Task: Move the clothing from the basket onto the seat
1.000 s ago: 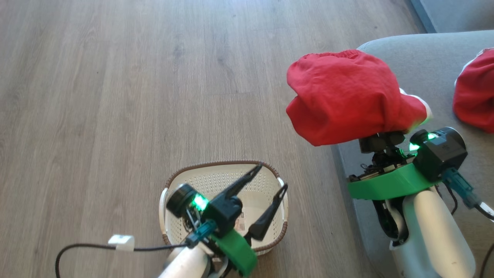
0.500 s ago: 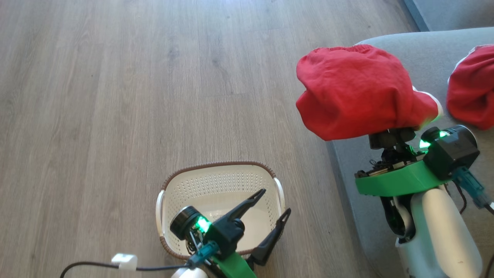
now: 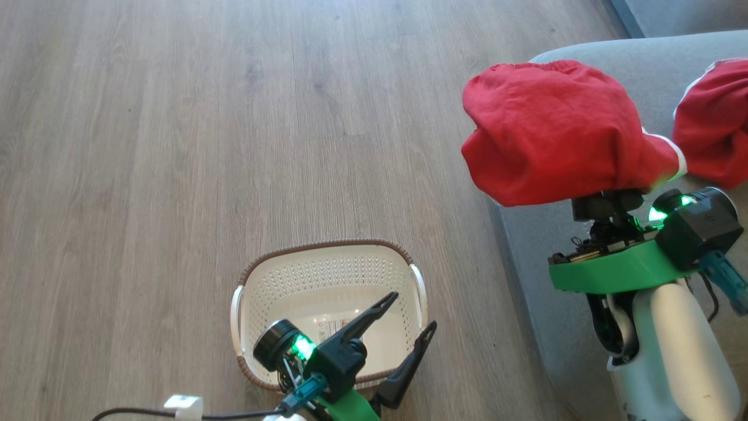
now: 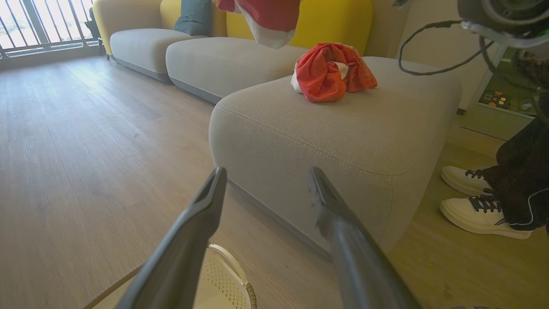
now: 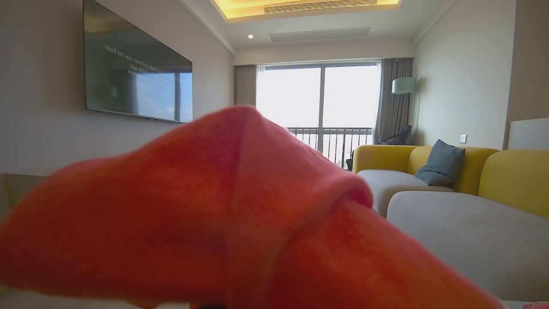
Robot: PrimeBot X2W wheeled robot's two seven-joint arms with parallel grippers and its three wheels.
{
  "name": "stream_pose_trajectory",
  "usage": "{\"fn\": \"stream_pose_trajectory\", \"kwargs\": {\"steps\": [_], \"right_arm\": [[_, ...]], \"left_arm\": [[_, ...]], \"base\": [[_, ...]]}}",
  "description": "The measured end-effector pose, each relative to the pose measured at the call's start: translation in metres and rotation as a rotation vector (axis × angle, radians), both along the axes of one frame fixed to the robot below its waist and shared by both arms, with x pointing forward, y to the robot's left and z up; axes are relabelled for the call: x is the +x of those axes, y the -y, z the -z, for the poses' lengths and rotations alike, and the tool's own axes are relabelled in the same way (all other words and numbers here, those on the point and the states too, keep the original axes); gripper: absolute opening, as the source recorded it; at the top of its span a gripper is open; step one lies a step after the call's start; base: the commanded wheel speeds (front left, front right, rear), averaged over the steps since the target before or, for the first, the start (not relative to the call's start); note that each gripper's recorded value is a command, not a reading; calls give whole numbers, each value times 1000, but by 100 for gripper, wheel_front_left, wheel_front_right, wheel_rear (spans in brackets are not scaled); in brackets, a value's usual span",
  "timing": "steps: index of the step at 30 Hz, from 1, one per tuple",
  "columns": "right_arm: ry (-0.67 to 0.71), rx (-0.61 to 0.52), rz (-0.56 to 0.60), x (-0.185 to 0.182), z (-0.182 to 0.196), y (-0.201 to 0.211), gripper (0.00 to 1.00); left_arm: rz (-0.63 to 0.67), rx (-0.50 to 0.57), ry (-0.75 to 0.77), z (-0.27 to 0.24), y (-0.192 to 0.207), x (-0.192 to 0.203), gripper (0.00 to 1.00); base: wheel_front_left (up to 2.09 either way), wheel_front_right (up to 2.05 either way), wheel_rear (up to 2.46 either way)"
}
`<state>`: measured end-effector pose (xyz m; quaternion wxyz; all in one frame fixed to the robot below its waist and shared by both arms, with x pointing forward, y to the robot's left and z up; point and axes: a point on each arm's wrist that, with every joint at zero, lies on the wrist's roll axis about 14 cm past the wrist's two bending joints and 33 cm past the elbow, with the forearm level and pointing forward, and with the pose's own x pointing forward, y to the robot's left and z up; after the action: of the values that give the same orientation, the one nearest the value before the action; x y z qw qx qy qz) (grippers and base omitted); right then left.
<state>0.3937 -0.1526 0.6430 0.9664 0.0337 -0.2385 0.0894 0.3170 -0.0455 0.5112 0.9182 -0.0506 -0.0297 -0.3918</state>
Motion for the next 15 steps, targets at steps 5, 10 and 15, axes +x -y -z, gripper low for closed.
{"fn": "stream_pose_trajectory", "kwargs": {"steps": [5,10,15], "right_arm": [[-3,0,21,-1,1,7,0],[-9,0,74,-5,3,25,0],[-7,-5,145,-9,2,49,0]], "left_arm": [[7,-4,-4,1,3,2,100],[40,-13,6,-3,12,6,100],[114,-10,27,-5,31,13,100]], "base": [[0,0,0],[0,0,0],[0,0,0]]}}
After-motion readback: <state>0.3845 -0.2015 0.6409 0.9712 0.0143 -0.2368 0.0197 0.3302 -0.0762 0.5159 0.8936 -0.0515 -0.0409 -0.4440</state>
